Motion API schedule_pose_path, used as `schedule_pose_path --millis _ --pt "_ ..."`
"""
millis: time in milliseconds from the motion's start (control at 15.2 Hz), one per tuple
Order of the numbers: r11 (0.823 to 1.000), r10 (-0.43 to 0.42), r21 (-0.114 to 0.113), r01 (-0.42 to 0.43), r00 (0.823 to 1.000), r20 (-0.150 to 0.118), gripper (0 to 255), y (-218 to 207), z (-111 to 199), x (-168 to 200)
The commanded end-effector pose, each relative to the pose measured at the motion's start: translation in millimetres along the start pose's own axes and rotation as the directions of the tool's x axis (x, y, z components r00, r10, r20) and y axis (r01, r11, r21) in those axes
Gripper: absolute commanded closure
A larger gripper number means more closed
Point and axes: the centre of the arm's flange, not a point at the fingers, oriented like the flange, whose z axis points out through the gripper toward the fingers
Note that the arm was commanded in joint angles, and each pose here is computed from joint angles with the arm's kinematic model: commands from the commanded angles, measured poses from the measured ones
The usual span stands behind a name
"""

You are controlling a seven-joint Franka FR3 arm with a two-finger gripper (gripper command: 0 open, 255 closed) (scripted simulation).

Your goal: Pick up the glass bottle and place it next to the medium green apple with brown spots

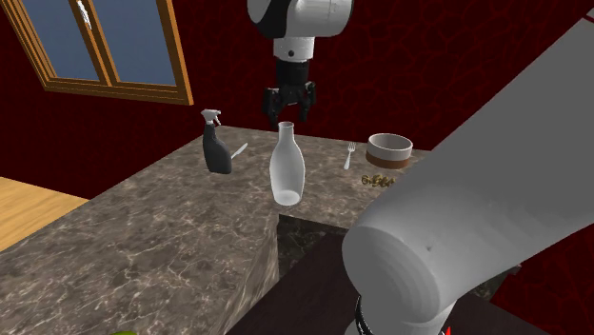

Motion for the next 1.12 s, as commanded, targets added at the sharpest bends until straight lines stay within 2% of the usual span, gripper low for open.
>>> schedule_pose_path --millis 0,396,924,990,1056 --pt "1.0 0.001 -0.001 -0.001 1.0 -0.005 0 5.6 11.2 1.1" --pt "1.0 0.001 -0.001 -0.001 1.0 -0.005 0 5.7 40.6 1.2" --pt "1.0 0.001 -0.001 -0.001 1.0 -0.005 0 5.7 40.6 1.2" --pt "1.0 0.001 -0.001 -0.001 1.0 -0.005 255 5.7 40.6 1.2" --pt "1.0 0.001 -0.001 -0.001 1.0 -0.005 255 5.7 40.6 1.2"
